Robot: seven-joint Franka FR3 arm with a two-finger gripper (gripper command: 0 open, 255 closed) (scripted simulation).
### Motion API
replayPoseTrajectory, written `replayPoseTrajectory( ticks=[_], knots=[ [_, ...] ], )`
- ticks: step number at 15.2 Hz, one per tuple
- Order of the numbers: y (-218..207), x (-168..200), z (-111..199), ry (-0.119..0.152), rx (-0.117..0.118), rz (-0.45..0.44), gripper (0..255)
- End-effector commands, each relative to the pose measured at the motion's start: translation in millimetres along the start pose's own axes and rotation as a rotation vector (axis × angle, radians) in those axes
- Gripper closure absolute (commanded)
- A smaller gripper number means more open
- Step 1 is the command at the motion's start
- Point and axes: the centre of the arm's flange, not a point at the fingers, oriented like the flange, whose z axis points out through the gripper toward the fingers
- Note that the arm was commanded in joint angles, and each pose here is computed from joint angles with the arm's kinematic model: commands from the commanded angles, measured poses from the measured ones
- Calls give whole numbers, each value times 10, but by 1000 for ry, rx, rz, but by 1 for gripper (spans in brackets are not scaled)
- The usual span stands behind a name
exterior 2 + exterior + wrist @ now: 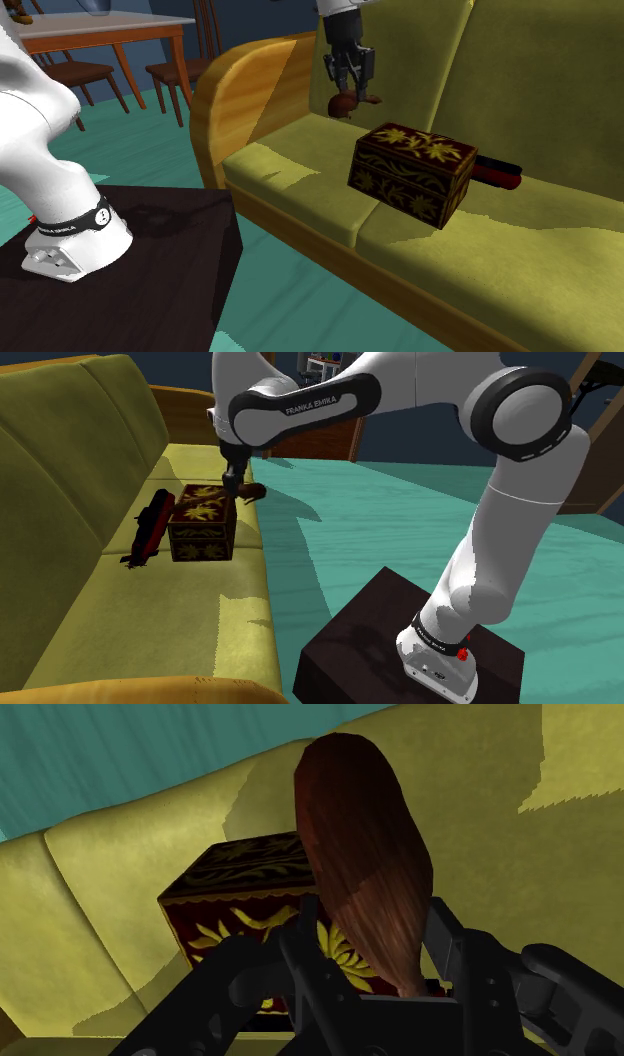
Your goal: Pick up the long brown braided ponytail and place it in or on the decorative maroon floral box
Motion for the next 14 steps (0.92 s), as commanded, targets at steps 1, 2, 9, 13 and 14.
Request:
replayPoseTrajectory(
  ticks=[1, 2, 9, 13, 14],
  knots=[
    [208, 125, -23, 0, 0, 0, 255],
    [317, 199, -22, 0, 0, 0, 255],
    [1080, 720, -14, 0, 0, 0, 255],
    [1244, 837, 90, 0, 0, 0, 255],
    [1231, 831, 141, 0, 0, 0, 255]
  ],
)
